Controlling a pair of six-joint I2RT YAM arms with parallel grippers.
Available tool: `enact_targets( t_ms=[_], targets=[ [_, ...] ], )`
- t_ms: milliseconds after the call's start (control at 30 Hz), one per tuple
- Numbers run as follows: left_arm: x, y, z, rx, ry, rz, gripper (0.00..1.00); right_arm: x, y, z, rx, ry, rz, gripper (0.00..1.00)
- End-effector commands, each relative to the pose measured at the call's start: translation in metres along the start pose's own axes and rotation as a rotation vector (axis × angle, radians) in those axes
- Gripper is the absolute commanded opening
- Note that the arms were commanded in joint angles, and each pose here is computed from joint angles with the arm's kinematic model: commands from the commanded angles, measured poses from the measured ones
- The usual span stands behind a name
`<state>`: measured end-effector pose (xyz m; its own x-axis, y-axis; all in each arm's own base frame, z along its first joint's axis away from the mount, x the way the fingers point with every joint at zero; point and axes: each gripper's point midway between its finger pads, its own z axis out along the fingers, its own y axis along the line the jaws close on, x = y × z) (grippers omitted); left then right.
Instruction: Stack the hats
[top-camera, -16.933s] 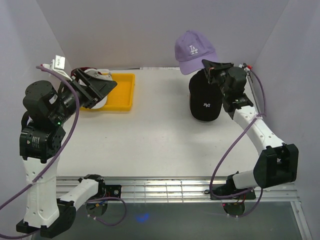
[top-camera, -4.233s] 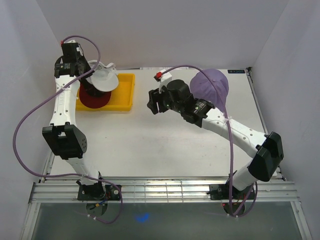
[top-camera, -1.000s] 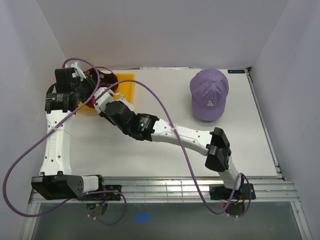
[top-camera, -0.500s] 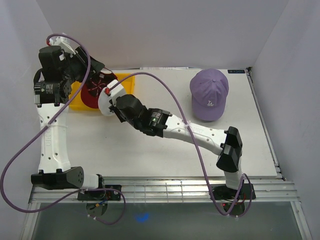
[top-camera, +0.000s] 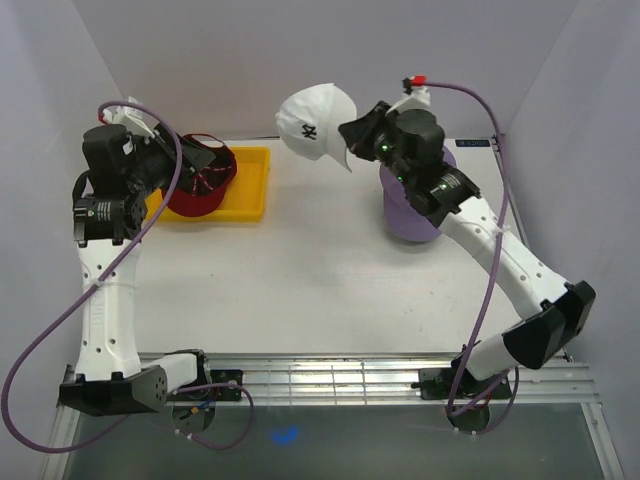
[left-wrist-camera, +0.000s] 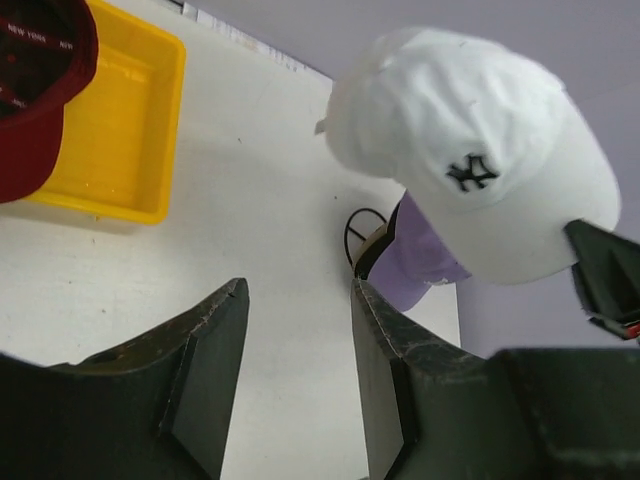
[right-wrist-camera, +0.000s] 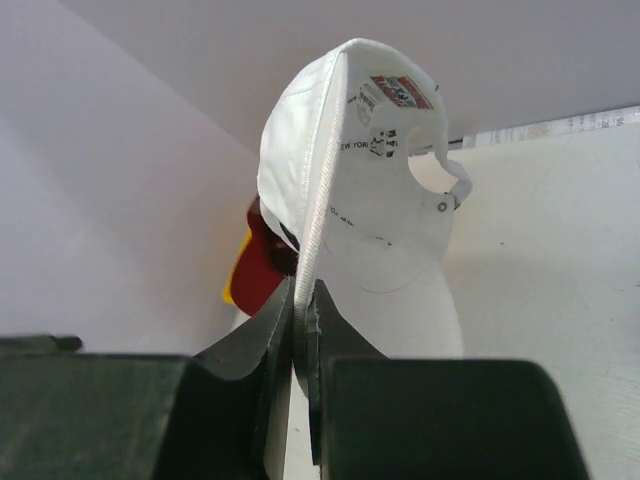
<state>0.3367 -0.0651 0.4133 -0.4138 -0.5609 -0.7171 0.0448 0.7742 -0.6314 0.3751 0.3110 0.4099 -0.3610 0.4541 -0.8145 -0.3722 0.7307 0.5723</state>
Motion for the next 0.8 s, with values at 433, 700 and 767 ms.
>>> enact_targets(
  t_ms=[433,700,767],
  targets=[
    [0.093,0.007,-0.005,0.113,0.191,0.04,0.54,-0.121,-0.132,-0.124,-0.055,-0.695,0.917,0.08],
    [0.113,0.002,-0.001,0.138,0.247,0.076,0.54,-0.111,-0.158,-0.162,-0.115,-0.858,1.058,0.08],
    [0.117,0.0,-0.001,0.144,0.256,0.085,0.55,-0.109,-0.164,-0.173,-0.117,-0.893,1.066,0.08]
  ],
)
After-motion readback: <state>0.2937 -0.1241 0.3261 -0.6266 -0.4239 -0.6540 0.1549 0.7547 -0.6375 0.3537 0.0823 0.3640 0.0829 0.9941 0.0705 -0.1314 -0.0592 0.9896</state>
